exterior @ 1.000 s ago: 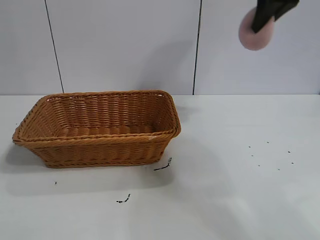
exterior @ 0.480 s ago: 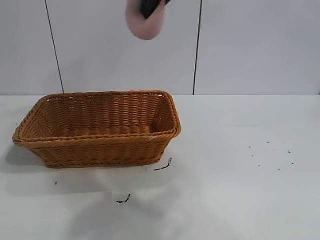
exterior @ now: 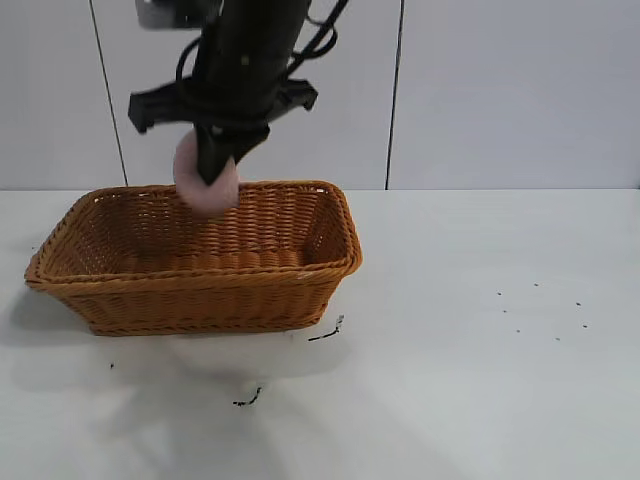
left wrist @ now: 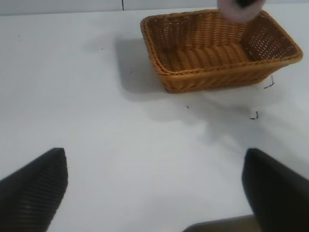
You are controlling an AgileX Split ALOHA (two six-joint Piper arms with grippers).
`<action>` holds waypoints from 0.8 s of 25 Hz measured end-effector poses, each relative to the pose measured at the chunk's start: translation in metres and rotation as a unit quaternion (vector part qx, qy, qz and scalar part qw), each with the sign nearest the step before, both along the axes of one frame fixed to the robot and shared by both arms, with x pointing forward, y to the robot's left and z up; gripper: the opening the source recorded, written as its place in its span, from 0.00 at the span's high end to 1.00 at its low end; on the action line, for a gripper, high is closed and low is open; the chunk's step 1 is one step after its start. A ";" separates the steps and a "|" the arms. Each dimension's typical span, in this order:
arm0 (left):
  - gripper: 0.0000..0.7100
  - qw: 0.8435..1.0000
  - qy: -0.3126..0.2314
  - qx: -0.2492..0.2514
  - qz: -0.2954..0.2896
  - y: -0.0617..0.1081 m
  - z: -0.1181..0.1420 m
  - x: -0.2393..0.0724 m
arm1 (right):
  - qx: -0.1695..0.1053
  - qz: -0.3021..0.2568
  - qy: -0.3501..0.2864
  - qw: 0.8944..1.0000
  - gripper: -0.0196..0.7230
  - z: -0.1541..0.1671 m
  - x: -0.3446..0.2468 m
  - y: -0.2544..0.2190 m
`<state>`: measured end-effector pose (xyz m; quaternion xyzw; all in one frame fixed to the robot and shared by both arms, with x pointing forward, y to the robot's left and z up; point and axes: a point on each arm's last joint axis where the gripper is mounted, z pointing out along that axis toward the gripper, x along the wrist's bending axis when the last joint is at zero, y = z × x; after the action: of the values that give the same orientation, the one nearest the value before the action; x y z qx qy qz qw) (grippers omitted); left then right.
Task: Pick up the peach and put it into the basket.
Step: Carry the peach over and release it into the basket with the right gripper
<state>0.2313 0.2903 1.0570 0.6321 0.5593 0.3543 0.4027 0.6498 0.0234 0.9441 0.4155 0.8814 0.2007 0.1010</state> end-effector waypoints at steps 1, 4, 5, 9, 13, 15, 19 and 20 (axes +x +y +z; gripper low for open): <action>0.02 1.000 0.000 0.000 0.000 0.000 0.000 0.000 | 0.000 -0.002 0.005 1.000 0.82 -0.001 -0.001 0.000; 0.02 1.000 0.000 0.000 0.000 0.000 0.000 0.000 | -0.008 -0.003 0.021 1.000 0.43 -0.001 -0.003 -0.002; 0.02 1.000 0.000 0.000 0.000 0.000 0.000 0.000 | -0.010 -0.003 0.024 1.000 0.28 -0.001 -0.004 -0.002; 0.02 1.000 0.000 0.000 0.000 0.000 0.000 0.000 | -0.008 -0.003 0.012 1.000 0.07 0.014 -0.002 -0.001; 0.02 1.000 0.000 0.000 0.000 0.000 0.000 0.000 | 0.015 -0.004 -0.025 1.000 0.05 0.062 0.002 -0.001; 0.02 1.000 0.000 0.000 0.000 0.000 0.000 0.000 | 0.031 -0.009 -0.047 0.998 0.05 0.091 0.006 -0.005; 0.02 1.000 0.000 0.000 0.000 0.000 0.000 0.000 | 0.047 -0.043 -0.071 0.995 0.05 0.121 0.024 -0.035; 0.02 1.000 0.000 0.000 0.000 0.000 0.000 0.000 | 0.044 -0.054 -0.070 0.995 0.05 0.122 0.029 -0.045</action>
<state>0.2313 0.2903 1.0570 0.6321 0.5593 0.3543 0.4027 0.6792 -0.0213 1.0661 0.4511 0.8389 0.2624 0.1541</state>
